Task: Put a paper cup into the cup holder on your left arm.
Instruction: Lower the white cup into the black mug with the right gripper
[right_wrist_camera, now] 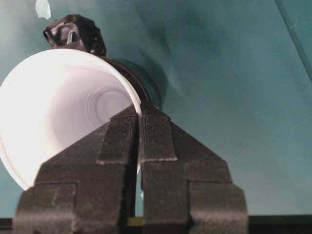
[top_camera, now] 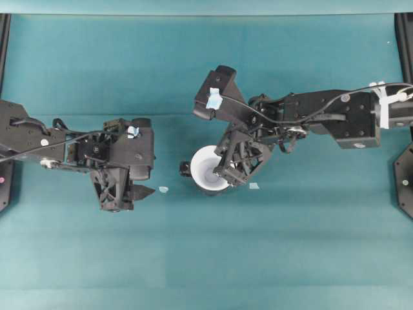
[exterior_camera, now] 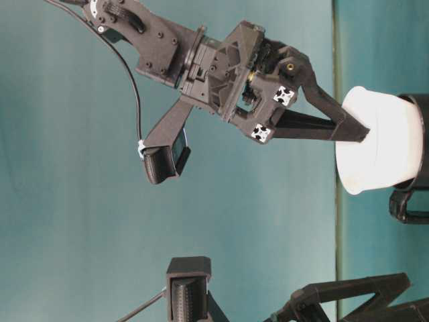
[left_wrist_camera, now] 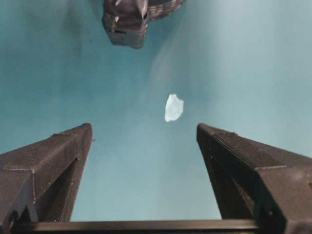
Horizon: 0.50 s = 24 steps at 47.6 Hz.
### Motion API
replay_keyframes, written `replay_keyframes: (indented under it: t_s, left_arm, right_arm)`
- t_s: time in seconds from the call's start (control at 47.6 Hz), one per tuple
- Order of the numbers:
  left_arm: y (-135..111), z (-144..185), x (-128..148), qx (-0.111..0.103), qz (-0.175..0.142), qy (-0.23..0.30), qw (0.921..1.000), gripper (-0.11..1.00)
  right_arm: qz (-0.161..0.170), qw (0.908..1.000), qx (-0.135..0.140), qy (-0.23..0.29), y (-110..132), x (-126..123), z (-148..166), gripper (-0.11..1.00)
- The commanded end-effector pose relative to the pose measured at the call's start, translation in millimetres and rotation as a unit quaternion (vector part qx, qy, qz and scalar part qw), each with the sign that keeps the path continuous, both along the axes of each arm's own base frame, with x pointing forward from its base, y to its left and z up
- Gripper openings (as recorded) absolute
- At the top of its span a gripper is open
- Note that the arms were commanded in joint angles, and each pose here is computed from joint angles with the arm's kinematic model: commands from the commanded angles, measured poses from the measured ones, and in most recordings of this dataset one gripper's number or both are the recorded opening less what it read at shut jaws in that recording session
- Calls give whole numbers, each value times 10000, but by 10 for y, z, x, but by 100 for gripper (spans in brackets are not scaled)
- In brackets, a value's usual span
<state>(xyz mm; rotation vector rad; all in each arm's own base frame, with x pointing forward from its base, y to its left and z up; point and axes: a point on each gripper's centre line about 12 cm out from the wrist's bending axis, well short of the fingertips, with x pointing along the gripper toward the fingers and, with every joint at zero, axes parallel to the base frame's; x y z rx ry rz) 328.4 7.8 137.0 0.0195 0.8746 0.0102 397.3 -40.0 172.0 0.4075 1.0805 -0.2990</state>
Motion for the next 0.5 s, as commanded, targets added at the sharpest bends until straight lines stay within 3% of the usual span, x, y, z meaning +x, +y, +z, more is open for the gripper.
replay_keyframes:
  t_s: [0.0, 0.294, 0.483]
  left_arm:
    - [-4, 58, 39, 3, -8, -146, 9999, 91]
    - [-4, 67, 53, 9, -14, -184, 9998, 91]
    - [-4, 64, 50, 9, -14, -184, 9998, 91]
  right_arm:
    - [-24, 9999, -3, -100, -3, 18, 53, -6]
    - [-28, 10000, 5, -85, -2, 15, 52, -2]
    - [-9, 10000, 8, -85, 12, 16, 52, 8]
